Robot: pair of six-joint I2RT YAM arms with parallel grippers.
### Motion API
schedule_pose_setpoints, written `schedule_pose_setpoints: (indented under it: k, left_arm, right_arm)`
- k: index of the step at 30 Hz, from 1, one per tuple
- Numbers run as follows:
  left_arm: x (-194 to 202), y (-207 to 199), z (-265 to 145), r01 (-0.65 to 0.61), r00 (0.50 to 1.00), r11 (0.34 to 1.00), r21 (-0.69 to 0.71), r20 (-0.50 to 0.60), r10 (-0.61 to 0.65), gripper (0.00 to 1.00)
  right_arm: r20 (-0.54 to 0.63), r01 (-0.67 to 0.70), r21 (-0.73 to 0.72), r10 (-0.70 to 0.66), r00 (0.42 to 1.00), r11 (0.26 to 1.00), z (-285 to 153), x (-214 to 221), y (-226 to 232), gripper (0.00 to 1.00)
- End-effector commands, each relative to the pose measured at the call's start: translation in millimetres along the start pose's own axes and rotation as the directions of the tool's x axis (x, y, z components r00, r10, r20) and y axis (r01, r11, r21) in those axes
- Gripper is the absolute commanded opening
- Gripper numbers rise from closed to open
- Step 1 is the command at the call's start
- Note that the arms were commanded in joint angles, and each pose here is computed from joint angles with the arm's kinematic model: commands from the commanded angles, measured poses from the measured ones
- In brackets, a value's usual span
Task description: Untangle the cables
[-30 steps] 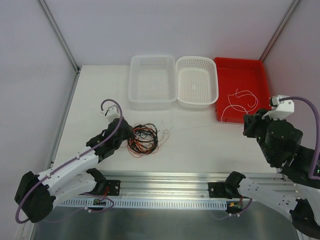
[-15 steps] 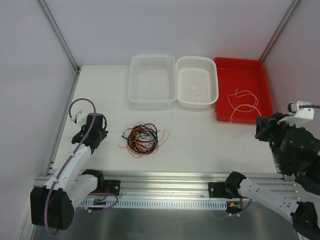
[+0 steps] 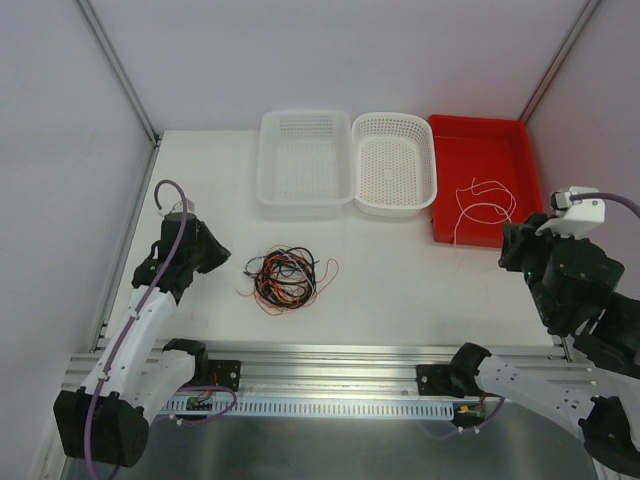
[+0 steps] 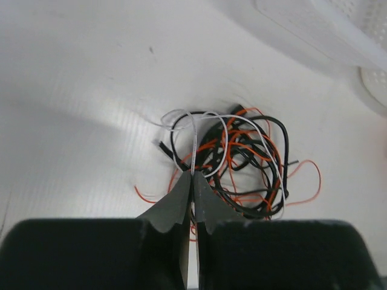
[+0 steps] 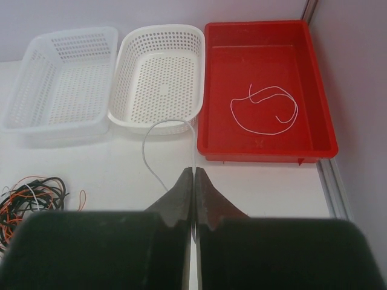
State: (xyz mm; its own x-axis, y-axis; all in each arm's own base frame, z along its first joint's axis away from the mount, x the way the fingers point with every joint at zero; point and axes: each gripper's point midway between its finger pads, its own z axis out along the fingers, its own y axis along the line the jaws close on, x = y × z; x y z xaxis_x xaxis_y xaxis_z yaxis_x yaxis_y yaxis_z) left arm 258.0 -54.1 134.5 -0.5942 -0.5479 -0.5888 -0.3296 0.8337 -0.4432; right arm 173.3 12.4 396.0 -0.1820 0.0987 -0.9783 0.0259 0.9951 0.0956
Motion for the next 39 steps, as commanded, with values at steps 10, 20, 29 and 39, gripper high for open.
schedule_pose_setpoints:
  k: [10, 20, 29, 39]
  left_arm:
    - [33, -43, -43, -0.319, 0.927, 0.864, 0.390, -0.061, 0.370, 0.07]
    - [22, -29, -45, -0.364, 0.931, 0.872, 0.326, 0.093, 0.354, 0.07]
    - [23, -32, -47, -0.355, 0.934, 0.869, 0.345, 0.089, 0.346, 0.07]
    - [26, -29, -40, -0.353, 0.933, 0.876, 0.330, 0.056, 0.355, 0.07]
  right_arm:
    - [0.088, 0.123, 0.103, -0.132, 0.987, 0.987, 53, -83, 32, 0.01]
    - [0.161, 0.006, 0.416, -0.080, 0.984, 0.909, 125, -142, -36, 0.01]
    - [0.230, -0.126, 0.517, 0.004, 0.973, 0.846, 199, -149, -98, 0.01]
    - [0.010, -0.136, 0.451, 0.147, 0.989, 0.882, 324, -45, -140, 0.02]
